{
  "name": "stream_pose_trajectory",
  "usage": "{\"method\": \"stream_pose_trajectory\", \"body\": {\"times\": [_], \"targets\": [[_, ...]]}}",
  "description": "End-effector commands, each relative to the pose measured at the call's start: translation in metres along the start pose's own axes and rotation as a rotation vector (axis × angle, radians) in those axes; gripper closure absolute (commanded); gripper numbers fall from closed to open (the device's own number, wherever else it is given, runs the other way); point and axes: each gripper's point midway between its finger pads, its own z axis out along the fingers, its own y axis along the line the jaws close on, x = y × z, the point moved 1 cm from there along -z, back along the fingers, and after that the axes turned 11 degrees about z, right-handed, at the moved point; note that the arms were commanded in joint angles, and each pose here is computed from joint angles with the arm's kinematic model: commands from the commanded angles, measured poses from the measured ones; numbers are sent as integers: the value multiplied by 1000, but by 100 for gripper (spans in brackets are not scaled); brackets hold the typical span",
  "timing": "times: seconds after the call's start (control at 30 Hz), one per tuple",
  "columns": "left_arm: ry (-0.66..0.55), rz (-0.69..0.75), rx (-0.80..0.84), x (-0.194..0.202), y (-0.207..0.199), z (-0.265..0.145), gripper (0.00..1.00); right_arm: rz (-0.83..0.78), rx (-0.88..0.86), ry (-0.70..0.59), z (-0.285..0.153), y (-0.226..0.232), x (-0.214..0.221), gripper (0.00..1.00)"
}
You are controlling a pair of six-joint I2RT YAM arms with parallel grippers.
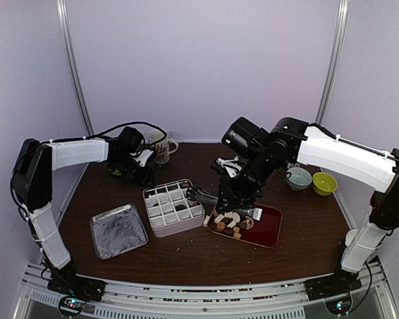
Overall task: Pack the chocolate
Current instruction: Move the packing box to the center of the board.
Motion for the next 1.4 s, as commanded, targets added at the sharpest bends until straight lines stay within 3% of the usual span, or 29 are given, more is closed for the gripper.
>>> {"method": "stream_pose_trajectory", "body": {"times": [0.0,0.27,0.47,0.83,1.0,1.2,1.37], "targets": [[-111,327,48,-44,-6,4,54,-12,-3,-4,-4,2,-4,75],[-28,429,125,-43,-8,40,69,-8,9,-2,-6,-3,-5,74],[-15,499,233,-25,-25,42,67,-4,12,-3,-7,-3,-6,74],[-46,475,257,-24,-33,26,67,-6,18,-2,-7,-5,-4,74],[5,437,279,-2,-39,17,67,-9,13,-3,-7,-3,-5,74],[-96,406,259,-13,-44,-12,66,-8,9,3,-5,-3,-6,74],[-102,385,281,-16,-48,-19,66,-9,12,2,-4,-3,-6,74]]}}
